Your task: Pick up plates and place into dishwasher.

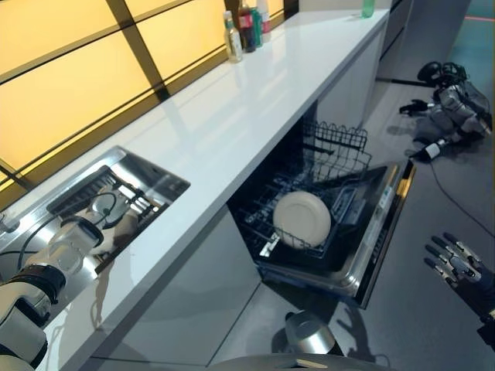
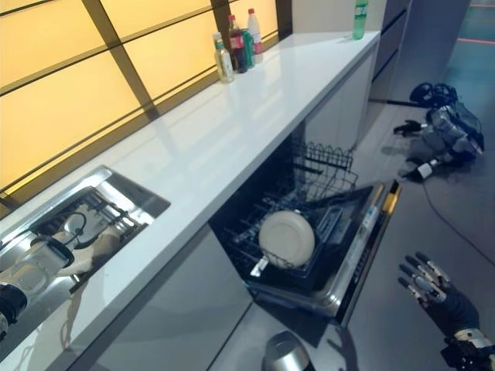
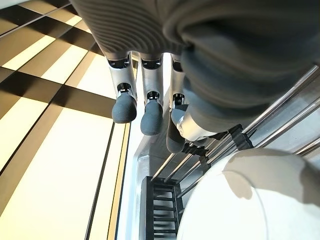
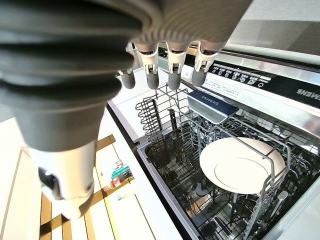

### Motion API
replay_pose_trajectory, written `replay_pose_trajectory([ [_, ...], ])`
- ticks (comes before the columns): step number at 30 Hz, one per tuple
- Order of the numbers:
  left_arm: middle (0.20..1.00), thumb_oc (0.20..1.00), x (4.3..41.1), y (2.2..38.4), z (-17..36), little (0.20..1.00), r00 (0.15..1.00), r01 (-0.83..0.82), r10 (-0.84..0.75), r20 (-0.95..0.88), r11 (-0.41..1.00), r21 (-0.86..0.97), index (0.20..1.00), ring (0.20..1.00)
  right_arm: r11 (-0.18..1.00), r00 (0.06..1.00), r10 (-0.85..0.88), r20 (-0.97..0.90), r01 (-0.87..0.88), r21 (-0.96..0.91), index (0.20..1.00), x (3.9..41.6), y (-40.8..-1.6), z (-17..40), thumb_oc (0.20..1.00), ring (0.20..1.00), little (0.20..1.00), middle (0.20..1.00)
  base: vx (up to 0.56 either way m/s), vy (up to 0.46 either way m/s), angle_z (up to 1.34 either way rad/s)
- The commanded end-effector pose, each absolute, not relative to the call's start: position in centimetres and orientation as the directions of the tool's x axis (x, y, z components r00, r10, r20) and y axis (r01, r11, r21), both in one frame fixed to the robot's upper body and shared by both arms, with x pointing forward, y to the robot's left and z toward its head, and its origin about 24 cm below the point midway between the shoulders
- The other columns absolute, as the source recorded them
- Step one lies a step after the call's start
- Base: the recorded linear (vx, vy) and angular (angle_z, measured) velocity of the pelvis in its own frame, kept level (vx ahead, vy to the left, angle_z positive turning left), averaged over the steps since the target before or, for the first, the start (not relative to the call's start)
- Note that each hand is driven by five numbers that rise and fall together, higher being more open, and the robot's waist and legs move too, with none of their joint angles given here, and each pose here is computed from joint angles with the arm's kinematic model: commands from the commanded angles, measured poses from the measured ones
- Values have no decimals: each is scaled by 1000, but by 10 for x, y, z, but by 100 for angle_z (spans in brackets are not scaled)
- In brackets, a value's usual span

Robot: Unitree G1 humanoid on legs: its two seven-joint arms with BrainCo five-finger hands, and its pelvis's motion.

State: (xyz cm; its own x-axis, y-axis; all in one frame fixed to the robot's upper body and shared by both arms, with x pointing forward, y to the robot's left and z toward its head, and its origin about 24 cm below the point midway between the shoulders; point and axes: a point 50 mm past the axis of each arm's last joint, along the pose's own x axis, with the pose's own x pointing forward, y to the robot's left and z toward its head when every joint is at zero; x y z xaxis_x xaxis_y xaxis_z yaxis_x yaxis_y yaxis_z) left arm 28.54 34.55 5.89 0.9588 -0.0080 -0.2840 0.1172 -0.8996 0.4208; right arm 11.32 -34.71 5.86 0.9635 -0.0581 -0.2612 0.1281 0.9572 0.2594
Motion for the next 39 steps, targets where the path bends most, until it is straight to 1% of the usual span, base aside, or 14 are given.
replay_pose_trajectory([
  [1, 200, 200, 275, 365, 64, 200, 982, 125, 53, -181, -902, 412, 200, 200, 971, 986, 3, -164, 36, 237, 1000, 122, -341, 86, 1000, 1000, 1000, 1000, 28, 9, 4],
  [12, 200, 200, 257, 374, 58, 200, 993, 76, 24, -119, -888, 454, 200, 200, 969, 984, -11, -178, 55, 239, 1000, 116, -344, 86, 1000, 1000, 1000, 1000, -2, 2, 2],
  [15, 200, 200, 252, 377, 58, 200, 997, 68, 43, -59, -840, 538, 200, 200, 967, 985, -17, -172, 60, 247, 1000, 116, -343, 85, 1000, 1000, 1000, 1000, -28, -7, 1],
  [20, 200, 200, 250, 381, 68, 200, 989, -5, 105, 107, -694, 720, 200, 200, 962, 988, -6, -151, 47, 270, 1000, 118, -336, 80, 1000, 1000, 1000, 1000, -73, -10, 2],
  [22, 200, 200, 247, 384, 72, 200, 979, -50, 115, 167, -664, 746, 200, 200, 957, 989, 4, -145, 39, 288, 1000, 120, -333, 76, 1000, 1000, 1000, 1000, -87, 0, -3],
  [27, 200, 200, 244, 389, 86, 200, 928, -199, 177, 328, -508, 838, 200, 200, 951, 990, 39, -136, 6, 310, 1000, 122, -328, 67, 1000, 1000, 1000, 1000, -68, 19, 0],
  [28, 369, 369, 246, 387, 90, 369, 914, -245, 179, 363, -469, 849, 369, 369, 949, 990, 44, -133, 0, 314, 1000, 121, -327, 66, 1000, 1000, 1000, 1000, -76, 43, 2],
  [29, 931, 931, 247, 385, 93, 931, 898, -289, 188, 398, -431, 855, 931, 931, 948, 990, 51, -129, -8, 317, 1000, 120, -326, 65, 1000, 1000, 1000, 1000, -92, 56, 4],
  [30, 1000, 1000, 247, 386, 96, 1000, 885, -311, 220, 409, -374, 874, 1000, 1000, 948, 991, 54, -123, -12, 319, 1000, 120, -325, 64, 1000, 1000, 1000, 1000, -83, 54, 2],
  [31, 1000, 1000, 247, 386, 98, 1000, 872, -340, 246, 424, -319, 885, 1000, 1000, 948, 991, 54, -119, -14, 319, 1000, 121, -324, 63, 1000, 1000, 1000, 1000, -92, 54, 1],
  [34, 1000, 1000, 250, 381, 101, 1000, 819, -467, 345, 459, -65, 882, 1000, 1000, 949, 995, 51, -88, -21, 315, 1000, 124, -320, 64, 1000, 1000, 1000, 1000, -108, 61, 0],
  [35, 1000, 1000, 252, 377, 102, 1000, 792, -536, 391, 469, 78, 840, 1000, 1000, 950, 996, 53, -65, -30, 309, 1000, 127, -318, 65, 1000, 1000, 1000, 1000, -102, 57, 2],
  [36, 1000, 1000, 253, 375, 102, 1000, 786, -555, 400, 472, 119, 823, 1000, 1000, 952, 997, 52, -58, -32, 305, 1000, 129, -316, 65, 1000, 1000, 1000, 1000, -125, 74, 1],
  [39, 1000, 1000, 259, 361, 113, 1000, 721, -686, 467, 512, 379, 621, 1000, 1000, 962, 998, 61, 17, -64, 265, 1000, 138, -308, 72, 1000, 1000, 1000, 1000, -127, 78, 3],
])
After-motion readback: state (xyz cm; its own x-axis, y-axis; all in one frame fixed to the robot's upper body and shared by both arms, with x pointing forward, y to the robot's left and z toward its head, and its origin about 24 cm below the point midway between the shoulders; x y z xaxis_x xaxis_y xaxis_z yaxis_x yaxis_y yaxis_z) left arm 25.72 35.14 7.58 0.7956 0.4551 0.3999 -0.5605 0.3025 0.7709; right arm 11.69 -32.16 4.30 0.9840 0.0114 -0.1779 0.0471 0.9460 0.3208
